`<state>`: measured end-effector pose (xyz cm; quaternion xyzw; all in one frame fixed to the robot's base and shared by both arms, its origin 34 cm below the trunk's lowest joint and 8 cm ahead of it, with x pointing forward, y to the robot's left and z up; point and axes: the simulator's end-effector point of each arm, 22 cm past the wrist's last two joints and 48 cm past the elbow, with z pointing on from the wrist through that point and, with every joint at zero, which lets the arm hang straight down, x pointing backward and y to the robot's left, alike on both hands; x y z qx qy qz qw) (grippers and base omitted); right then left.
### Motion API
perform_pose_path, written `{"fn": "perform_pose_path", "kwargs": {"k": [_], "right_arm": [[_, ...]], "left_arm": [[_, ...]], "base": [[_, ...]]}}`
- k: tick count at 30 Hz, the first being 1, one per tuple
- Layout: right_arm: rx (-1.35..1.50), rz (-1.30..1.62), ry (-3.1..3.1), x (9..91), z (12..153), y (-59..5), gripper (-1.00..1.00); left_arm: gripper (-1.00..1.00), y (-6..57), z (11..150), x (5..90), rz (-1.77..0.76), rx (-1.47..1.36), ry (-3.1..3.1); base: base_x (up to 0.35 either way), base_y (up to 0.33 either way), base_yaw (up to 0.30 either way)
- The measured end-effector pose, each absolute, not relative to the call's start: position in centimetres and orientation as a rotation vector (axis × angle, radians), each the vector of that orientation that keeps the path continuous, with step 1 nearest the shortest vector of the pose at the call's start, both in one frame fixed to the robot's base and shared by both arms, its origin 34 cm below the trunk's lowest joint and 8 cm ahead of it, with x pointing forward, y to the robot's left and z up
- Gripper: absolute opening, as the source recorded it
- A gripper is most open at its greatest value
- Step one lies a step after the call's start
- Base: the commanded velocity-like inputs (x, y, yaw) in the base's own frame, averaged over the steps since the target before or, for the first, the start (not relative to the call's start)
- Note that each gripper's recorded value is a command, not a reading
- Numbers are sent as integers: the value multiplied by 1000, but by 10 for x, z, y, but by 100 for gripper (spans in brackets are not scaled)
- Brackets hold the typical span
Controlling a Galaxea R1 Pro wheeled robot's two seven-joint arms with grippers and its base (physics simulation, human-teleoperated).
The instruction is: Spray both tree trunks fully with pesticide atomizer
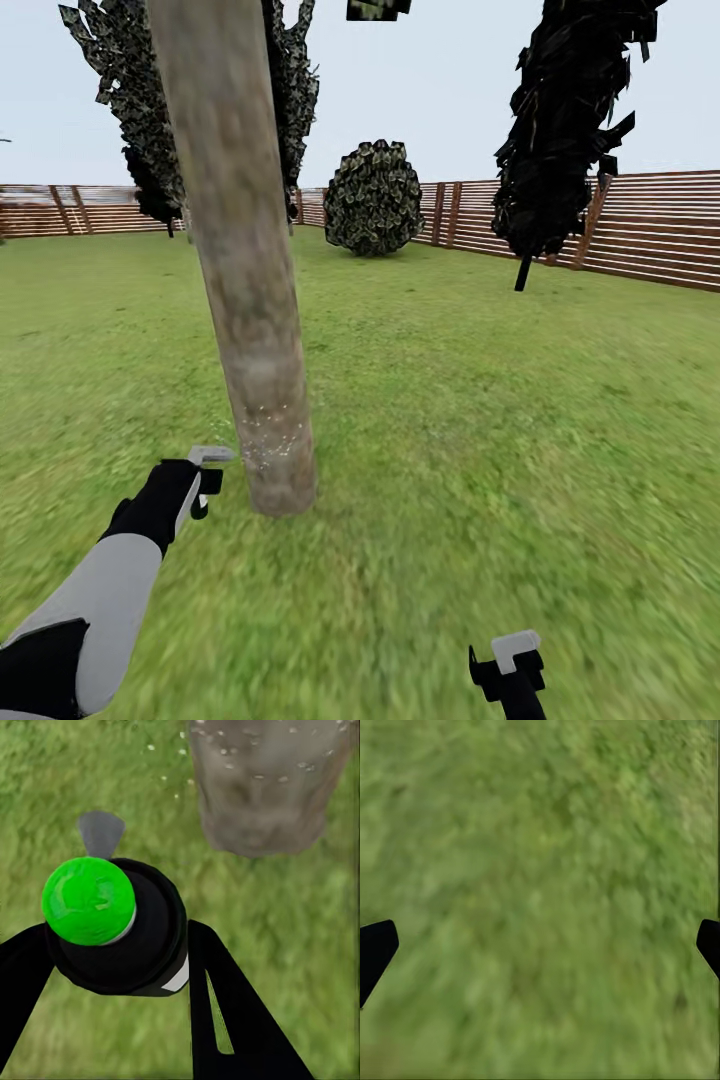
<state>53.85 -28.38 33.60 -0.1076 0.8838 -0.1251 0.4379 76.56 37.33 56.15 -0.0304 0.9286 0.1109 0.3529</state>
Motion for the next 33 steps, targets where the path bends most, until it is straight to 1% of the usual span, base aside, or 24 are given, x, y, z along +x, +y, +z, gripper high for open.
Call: {"fn": "perform_pose_path", "kwargs": {"k": [12,25,33], "right_arm": [[-269,-314,2197,539,336,-285,100],[-268,-312,2196,539,336,-284,100],[-267,-314,2197,539,336,-285,100]], "left_arm": [[-100,355,562,769,264,-65,2398],[-100,355,560,767,273,-61,2402],[-100,355,560,768,274,-63,2401]], "base": [[7,-268,0],[135,-270,0],[54,-269,0]]}}
